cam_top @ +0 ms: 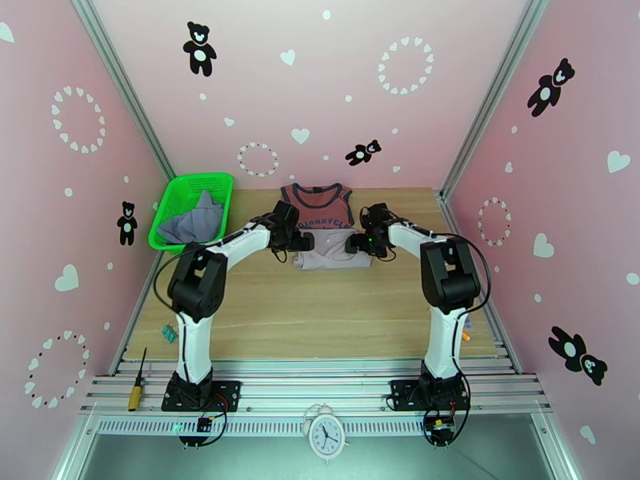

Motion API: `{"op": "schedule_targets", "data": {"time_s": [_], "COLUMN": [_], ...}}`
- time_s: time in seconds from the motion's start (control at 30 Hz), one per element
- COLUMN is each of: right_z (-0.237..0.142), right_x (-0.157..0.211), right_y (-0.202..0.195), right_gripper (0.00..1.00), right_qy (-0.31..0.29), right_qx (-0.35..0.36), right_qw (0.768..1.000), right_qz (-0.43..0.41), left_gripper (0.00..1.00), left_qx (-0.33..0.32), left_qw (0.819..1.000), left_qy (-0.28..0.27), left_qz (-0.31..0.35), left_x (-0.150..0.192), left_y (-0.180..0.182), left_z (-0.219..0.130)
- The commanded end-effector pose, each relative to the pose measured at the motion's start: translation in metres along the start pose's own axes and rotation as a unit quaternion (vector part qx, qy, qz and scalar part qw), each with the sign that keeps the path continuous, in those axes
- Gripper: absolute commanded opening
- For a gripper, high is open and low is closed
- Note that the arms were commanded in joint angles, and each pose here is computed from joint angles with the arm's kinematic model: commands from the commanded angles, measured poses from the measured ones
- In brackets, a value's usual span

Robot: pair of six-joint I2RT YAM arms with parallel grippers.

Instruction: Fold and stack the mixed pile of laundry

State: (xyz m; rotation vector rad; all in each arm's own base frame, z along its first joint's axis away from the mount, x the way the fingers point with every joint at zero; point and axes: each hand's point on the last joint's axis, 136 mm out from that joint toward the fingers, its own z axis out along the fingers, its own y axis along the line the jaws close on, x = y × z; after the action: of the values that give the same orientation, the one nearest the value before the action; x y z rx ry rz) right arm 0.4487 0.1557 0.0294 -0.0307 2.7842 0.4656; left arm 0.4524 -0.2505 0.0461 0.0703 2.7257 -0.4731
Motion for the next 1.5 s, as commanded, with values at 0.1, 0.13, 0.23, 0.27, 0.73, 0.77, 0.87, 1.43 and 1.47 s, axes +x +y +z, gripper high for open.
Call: {"op": "schedule_targets", "data": {"time_s": [0.1,0.13,0.23,0.27,0.73,0.77,0.87,1.43,1.47], "right_z": [0.030,0.032,0.037,0.038,0.013,0.007,-0.017,-0.100,-0.095], "right_x": [0.014,0.016,0.021,0.023,0.041,0.039,0.030,-0.083,-0.093], "right_y": [0.022,0.026,0.036,0.037,0.040,0.042,0.049,0.106,0.109], "right_gripper": [0.76,0.72,0.59,0.54,0.00,0.00,0.00,0.00,0.00], "right_qy": [0.029,0.032,0.037,0.039,0.037,0.032,0.014,-0.114,-0.118], "right_qx": [-0.023,-0.028,-0.041,-0.044,-0.047,-0.048,-0.052,-0.071,-0.073], "right_qw": [0.999,0.999,0.998,0.998,0.998,0.998,0.999,0.982,0.981], "right_qz": [0.010,0.010,0.011,0.012,0.007,0.004,-0.009,-0.130,-0.136], "left_gripper": [0.84,0.82,0.71,0.66,0.00,0.00,0.00,0.00,0.00], "left_qx": [0.026,0.029,0.045,0.050,0.061,0.052,0.025,-0.046,-0.048], "left_qw": [0.998,0.997,0.996,0.996,0.994,0.996,0.999,0.990,0.988], "left_qy": [0.059,0.062,0.066,0.067,0.062,0.052,0.022,-0.134,-0.141], "left_qz": [-0.018,-0.020,-0.029,-0.032,-0.060,-0.058,-0.041,0.027,0.030], "left_x": [0.023,0.025,0.031,0.034,0.062,0.059,0.047,-0.080,-0.093], "left_y": [0.001,0.000,-0.005,-0.006,-0.018,-0.016,-0.014,-0.017,-0.016], "left_z": [0.038,0.041,0.048,0.050,0.047,0.037,-0.002,-0.134,-0.133]}}
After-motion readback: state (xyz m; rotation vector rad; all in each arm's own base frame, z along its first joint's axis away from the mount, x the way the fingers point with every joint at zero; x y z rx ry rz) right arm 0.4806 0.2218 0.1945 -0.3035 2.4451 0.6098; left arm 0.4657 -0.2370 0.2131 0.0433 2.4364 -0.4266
